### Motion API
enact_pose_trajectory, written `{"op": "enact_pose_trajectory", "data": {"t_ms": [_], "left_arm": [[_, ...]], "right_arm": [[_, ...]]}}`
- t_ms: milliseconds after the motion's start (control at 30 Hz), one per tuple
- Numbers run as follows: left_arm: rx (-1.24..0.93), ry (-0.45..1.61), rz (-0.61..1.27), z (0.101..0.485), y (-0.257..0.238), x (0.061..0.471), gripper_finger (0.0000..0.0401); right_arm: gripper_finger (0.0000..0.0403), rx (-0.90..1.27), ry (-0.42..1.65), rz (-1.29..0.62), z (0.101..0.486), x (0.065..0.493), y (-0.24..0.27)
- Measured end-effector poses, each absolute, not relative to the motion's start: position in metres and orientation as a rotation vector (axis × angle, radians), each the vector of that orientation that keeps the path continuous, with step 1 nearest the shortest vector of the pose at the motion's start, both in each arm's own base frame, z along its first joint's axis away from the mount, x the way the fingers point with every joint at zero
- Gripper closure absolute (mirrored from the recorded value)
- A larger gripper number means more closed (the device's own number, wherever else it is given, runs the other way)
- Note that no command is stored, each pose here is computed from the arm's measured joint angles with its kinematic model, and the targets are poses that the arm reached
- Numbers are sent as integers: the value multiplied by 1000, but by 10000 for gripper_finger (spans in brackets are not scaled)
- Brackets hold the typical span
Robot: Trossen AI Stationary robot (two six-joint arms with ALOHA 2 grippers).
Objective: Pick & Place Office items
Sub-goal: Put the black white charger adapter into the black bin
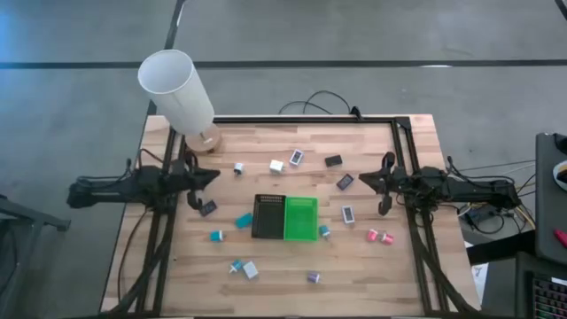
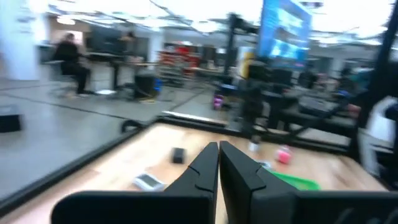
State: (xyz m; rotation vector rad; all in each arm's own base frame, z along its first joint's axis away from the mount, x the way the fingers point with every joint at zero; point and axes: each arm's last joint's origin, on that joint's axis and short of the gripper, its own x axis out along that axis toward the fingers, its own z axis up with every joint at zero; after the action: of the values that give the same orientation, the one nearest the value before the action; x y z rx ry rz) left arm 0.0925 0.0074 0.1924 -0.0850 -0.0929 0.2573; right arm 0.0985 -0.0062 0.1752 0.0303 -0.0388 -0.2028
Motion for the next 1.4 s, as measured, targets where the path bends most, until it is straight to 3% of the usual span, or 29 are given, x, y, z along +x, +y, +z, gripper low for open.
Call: {"op": "enact_pose_trajectory", "data": {"t_ms": [367,567,767,1000,1400], "left_arm": [[-154,109,573,243,15,88,382],[-152,210,593,281,15,107,382],[-238,451,655,303,15,124,378],[-344,693,734,302,18,149,329],[-535,983,729,268,58,186,226]], "right_arm": [[369,97,51,-327,166,101,-10],[369,102,49,-327,166,102,-10],[369,129,27,-326,168,102,-10],[369,150,24,-326,168,102,-10],[369,168,22,-325,168,102,-10]]}}
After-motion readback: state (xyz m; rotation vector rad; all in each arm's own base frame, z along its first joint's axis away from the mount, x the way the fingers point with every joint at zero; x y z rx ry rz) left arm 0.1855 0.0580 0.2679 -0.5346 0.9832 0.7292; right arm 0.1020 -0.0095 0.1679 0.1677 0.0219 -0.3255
